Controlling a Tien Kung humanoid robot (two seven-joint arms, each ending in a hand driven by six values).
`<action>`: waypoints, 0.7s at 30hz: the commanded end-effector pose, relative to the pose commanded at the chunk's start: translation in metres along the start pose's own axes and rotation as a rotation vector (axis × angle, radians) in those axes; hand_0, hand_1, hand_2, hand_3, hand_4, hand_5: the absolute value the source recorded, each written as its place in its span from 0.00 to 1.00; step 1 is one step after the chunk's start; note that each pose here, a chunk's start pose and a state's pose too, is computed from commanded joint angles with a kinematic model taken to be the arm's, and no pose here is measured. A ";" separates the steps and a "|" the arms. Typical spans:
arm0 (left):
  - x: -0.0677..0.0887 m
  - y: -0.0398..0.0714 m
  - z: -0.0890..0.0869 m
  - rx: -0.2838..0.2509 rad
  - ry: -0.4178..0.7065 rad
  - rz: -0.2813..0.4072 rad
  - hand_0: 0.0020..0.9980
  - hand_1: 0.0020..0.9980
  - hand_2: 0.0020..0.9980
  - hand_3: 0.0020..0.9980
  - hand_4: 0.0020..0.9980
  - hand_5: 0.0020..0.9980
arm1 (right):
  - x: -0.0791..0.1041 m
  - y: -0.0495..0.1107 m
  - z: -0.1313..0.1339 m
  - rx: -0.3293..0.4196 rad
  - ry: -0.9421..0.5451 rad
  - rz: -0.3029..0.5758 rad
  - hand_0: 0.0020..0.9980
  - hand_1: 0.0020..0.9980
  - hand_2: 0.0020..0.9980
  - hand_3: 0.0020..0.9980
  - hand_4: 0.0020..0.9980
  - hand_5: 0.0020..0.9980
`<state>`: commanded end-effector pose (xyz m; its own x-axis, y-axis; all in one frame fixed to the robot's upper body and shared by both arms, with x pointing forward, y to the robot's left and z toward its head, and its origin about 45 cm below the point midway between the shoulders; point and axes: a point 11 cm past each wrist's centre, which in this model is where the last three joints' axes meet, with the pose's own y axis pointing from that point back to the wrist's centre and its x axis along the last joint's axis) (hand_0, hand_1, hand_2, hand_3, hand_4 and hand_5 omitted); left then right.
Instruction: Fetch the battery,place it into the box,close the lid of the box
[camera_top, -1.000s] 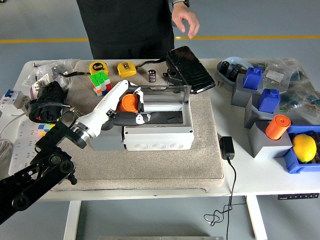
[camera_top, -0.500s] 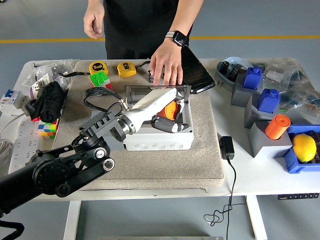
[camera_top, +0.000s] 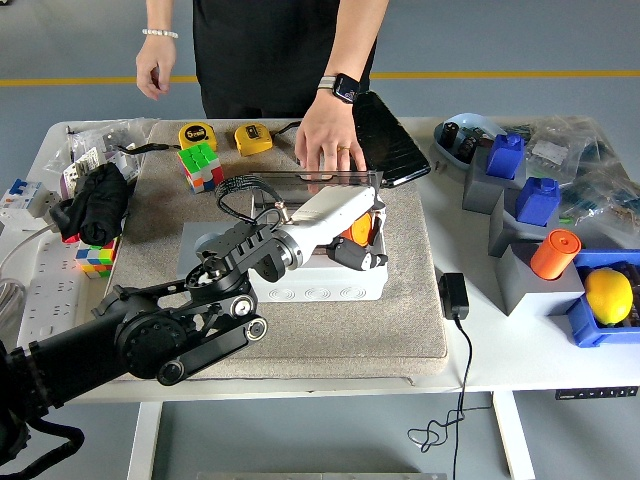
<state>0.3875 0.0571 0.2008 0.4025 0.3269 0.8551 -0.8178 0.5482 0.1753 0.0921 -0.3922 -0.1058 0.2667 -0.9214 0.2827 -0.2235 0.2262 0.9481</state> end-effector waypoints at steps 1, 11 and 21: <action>-0.001 -0.001 -0.001 0.009 -0.008 0.000 0.03 0.05 0.12 0.27 1.00 0.10 | 0.000 0.000 0.000 0.001 0.001 0.000 0.71 0.68 0.68 0.64 1.00 0.57; -0.004 -0.005 -0.002 0.048 -0.074 0.004 0.07 0.08 0.14 0.29 1.00 0.25 | 0.000 0.000 -0.002 0.006 0.004 0.000 0.72 0.68 0.68 0.64 1.00 0.57; -0.004 -0.006 -0.012 0.096 -0.064 -0.024 0.10 0.11 0.17 0.30 1.00 0.34 | -0.002 0.000 -0.002 0.008 0.011 -0.006 0.72 0.68 0.68 0.65 1.00 0.57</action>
<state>0.3960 0.0613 0.1908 0.3977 0.2633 0.8789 -0.8452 0.4778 0.2394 0.0931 -0.3897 -0.1058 0.2781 -0.9192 0.2789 -0.2296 0.2183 0.9485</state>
